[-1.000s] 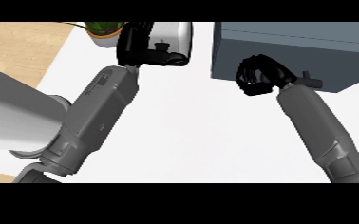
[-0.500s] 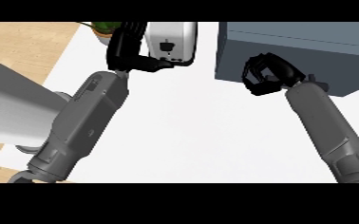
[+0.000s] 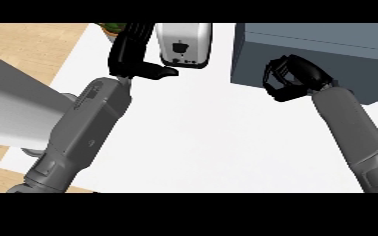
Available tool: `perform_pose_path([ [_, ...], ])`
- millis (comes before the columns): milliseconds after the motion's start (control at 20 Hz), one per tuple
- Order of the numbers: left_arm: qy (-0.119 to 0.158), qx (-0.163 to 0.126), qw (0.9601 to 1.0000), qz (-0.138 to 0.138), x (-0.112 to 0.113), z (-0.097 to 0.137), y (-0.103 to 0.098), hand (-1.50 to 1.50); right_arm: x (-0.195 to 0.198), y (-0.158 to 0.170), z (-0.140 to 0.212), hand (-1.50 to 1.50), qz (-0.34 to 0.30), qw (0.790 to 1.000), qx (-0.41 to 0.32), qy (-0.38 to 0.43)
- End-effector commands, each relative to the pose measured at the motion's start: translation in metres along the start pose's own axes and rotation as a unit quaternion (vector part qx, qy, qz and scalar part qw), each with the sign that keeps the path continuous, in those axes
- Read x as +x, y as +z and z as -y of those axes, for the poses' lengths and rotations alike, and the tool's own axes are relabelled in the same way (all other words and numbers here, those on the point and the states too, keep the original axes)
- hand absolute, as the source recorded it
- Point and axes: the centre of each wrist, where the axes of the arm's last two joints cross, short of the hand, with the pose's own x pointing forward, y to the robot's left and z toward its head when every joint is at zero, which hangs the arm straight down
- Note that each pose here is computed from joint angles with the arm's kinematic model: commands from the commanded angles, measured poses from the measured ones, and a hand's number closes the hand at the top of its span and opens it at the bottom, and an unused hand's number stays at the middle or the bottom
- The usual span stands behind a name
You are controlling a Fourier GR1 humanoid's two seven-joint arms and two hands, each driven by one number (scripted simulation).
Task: Pick up the cup, place it into the drawer and close the drawer
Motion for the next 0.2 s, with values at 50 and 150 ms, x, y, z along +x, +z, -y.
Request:
perform_pose_path([
  [50,0.009,-0.004,0.9999,0.007,0.0031,-0.0023,0.0003,-1.5,0.0522,0.0069,0.0816,1.5,0.004,0.989,-0.134,0.066],
  [150,0.008,-0.012,0.9999,0.001,-0.0007,-0.001,0.0046,-1.5,0.0517,0.0098,0.0832,1.5,0.002,0.99,-0.131,0.06],
])
